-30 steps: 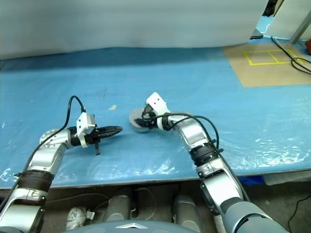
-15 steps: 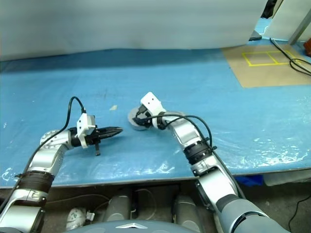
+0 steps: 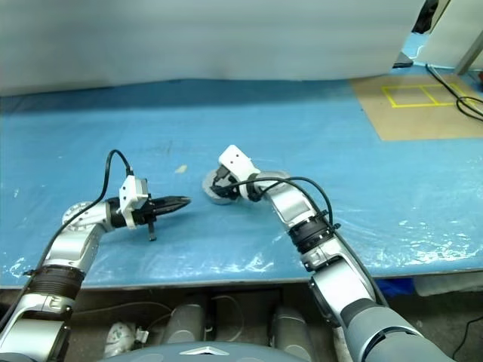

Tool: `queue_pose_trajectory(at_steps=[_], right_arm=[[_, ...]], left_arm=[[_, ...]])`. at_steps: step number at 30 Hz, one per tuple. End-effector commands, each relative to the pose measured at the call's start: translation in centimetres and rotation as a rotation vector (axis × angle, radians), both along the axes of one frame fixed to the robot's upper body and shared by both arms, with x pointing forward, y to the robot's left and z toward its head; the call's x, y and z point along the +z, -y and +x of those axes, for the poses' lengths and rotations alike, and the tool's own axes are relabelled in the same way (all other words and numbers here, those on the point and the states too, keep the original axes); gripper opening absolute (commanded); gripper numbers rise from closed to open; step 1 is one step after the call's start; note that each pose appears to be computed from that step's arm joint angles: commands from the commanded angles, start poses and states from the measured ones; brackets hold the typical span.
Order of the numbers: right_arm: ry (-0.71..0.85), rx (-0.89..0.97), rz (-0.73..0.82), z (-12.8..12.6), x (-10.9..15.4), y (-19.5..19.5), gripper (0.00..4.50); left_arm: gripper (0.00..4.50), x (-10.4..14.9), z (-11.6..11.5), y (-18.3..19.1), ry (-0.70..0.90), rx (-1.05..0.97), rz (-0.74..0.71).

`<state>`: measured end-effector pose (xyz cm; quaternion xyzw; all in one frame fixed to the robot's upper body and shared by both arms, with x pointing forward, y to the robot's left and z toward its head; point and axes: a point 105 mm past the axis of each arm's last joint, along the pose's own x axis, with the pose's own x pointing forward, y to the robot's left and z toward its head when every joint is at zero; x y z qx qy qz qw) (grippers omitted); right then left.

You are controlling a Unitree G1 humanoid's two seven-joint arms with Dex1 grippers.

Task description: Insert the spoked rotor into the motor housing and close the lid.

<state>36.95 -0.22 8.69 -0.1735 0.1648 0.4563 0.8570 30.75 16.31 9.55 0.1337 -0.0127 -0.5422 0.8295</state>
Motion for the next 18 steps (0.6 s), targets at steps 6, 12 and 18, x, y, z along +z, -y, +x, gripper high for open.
queue_pose_trajectory(at_steps=[6,12,18], right_arm=[[-0.281,-0.224,-0.077,0.1,-5.5,2.3,2.97],[-0.243,-0.343,-0.223,1.2,-7.3,3.9,2.97],[-0.254,-0.382,-0.294,0.8,-9.1,4.9,2.97]], left_arm=[[0.05,1.0,0.2,-0.2,0.046,0.013,-0.022],[0.05,1.2,0.3,-0.3,0.047,0.017,-0.025],[0.05,1.2,0.3,-0.2,0.046,0.015,-0.024]])
